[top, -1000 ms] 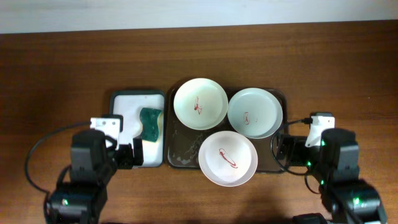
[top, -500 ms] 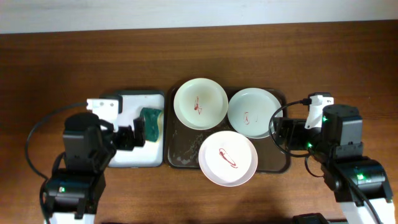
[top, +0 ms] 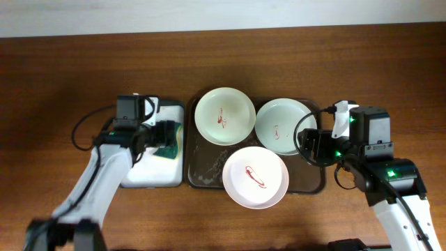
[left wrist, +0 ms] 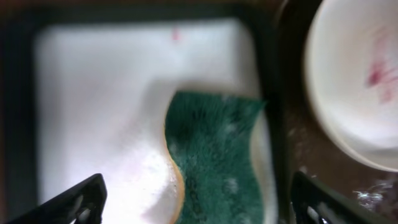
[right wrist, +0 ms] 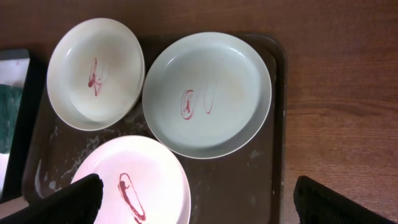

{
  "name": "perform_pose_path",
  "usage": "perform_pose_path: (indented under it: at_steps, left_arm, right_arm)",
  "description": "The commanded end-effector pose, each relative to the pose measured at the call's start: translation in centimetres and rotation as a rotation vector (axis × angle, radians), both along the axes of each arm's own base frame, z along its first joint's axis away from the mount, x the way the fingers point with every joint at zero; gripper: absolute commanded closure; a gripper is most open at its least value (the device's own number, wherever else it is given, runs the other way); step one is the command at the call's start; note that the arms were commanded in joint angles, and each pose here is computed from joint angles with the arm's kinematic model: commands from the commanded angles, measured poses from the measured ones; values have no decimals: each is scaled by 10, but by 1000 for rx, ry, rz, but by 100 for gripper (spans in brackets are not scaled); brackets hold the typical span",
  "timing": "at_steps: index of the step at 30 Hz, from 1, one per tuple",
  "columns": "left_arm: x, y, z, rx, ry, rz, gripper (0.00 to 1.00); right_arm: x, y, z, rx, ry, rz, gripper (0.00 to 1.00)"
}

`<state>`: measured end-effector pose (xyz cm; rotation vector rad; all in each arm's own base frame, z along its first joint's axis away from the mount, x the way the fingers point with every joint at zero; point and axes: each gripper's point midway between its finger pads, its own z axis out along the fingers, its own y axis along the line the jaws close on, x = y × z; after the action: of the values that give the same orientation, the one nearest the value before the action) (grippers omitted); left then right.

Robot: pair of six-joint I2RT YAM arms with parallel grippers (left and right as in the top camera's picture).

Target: Clean dirty plates on tray and stack at the side

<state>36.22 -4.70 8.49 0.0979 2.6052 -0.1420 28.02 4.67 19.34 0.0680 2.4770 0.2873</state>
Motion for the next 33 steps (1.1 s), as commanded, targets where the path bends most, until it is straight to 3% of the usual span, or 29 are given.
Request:
perform_pose_path:
  at_steps: [1, 18, 33]
  left_arm:
    - [-1, -3, -33, -2, 94, -8, 11]
    - [-4, -19, -39, 6, 110, -53, 9]
    - [-2, -10, -49, 103, 115, -28, 16]
  right_arm:
    - [3, 3, 5, 11, -8, 7, 1]
    - [3, 3, 4, 10, -6, 6, 1]
    - [3, 3, 4, 10, -5, 6, 1]
